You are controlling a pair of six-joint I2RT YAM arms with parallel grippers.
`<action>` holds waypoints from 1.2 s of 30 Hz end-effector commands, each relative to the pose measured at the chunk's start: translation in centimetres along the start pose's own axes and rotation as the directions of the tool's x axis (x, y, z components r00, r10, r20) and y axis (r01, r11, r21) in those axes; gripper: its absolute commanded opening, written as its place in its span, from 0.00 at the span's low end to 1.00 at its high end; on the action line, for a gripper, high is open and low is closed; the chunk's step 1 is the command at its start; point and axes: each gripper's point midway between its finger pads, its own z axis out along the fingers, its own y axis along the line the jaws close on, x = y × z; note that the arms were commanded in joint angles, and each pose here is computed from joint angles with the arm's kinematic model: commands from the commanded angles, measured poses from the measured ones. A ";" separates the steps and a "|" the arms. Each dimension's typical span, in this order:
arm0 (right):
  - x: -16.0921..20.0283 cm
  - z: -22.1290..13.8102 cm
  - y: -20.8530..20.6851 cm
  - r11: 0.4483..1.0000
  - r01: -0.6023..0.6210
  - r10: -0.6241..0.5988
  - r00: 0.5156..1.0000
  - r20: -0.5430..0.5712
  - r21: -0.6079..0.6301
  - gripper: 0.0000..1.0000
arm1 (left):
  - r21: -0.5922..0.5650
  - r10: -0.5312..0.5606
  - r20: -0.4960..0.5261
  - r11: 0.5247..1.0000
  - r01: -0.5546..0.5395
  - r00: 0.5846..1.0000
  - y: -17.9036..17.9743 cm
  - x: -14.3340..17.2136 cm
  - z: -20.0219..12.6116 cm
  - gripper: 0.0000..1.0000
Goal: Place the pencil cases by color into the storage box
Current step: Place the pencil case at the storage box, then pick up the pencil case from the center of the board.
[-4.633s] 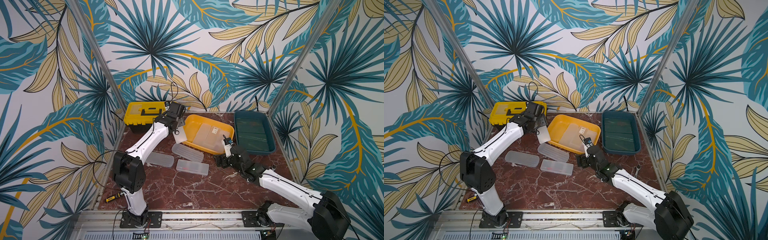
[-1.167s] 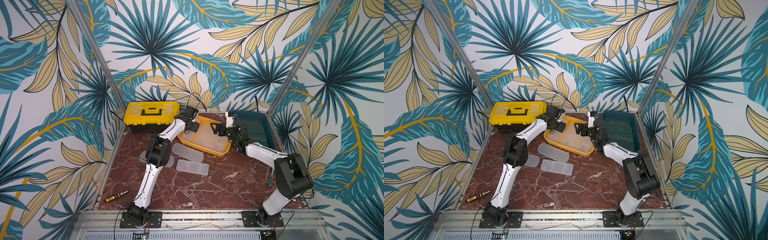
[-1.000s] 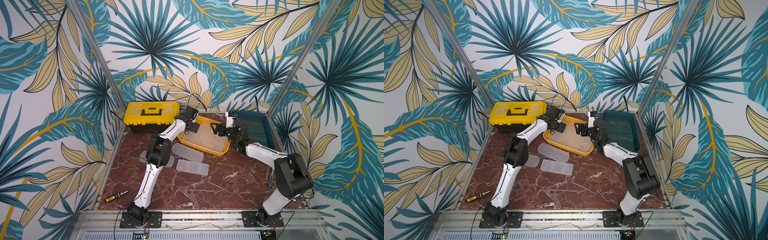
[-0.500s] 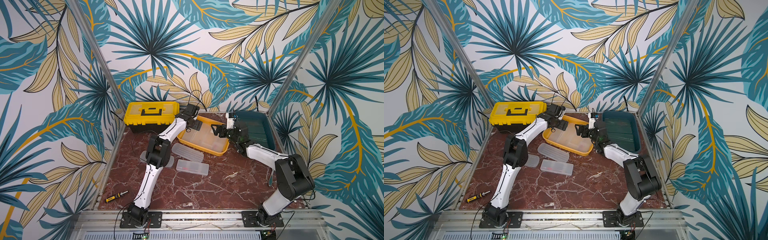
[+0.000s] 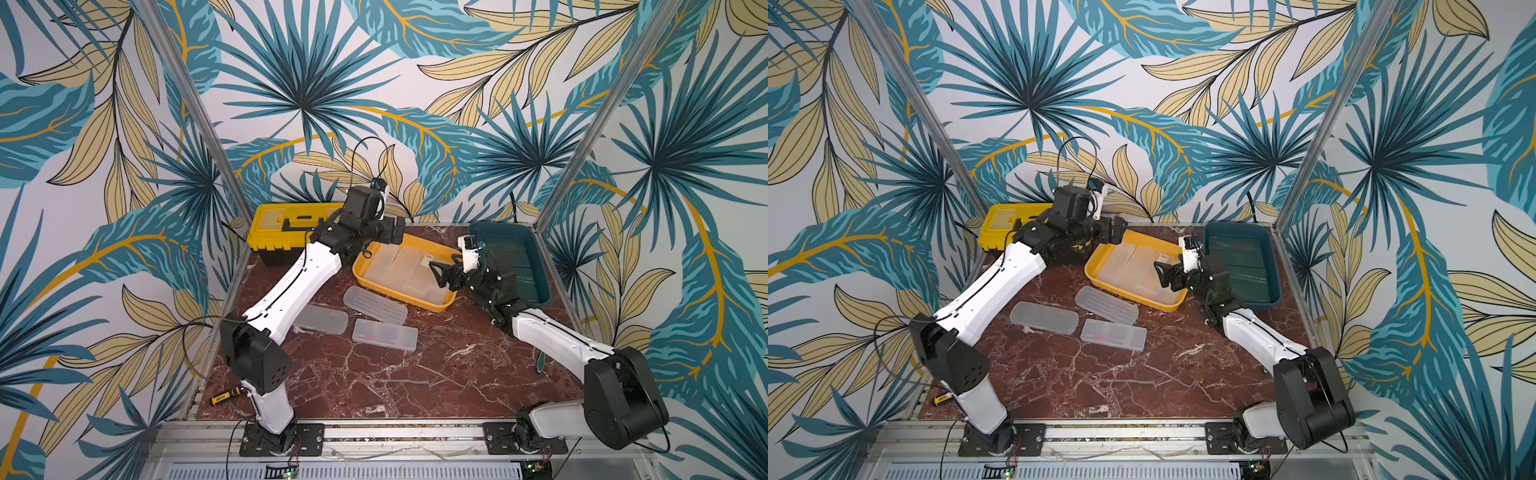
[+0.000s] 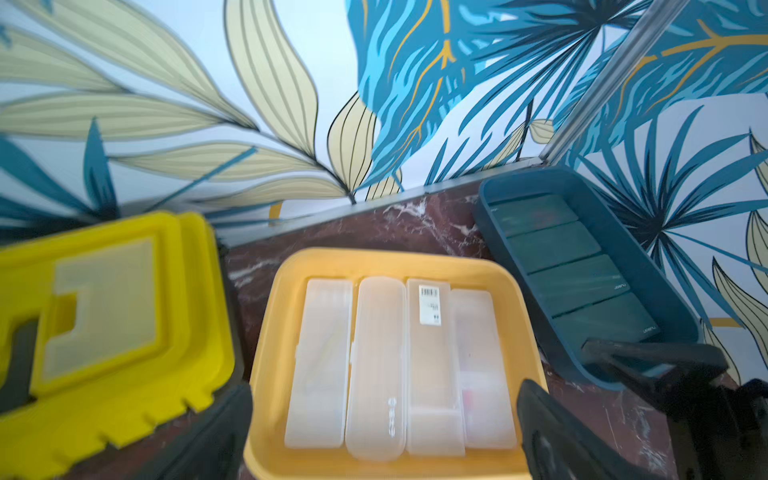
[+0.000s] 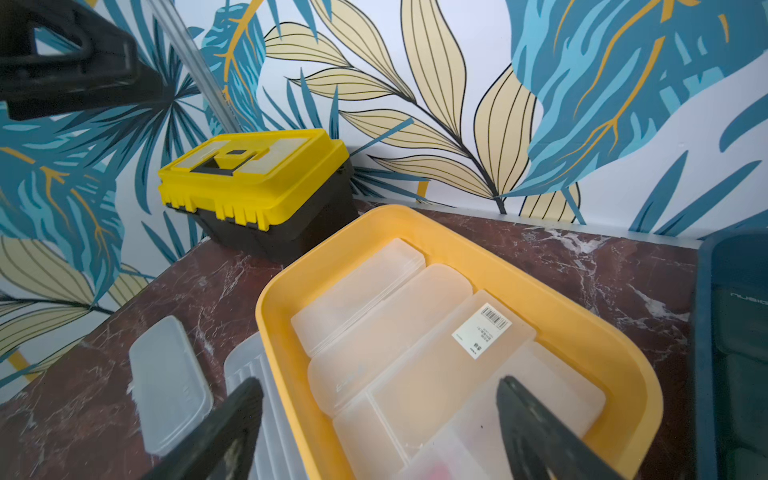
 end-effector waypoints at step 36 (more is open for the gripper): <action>10.0 2.6 14.4 0.913 0.254 -0.348 0.895 -0.280 -0.320 0.88 | -0.348 -0.464 -0.213 0.858 0.378 0.860 9.7 24.9 -7.8 1.00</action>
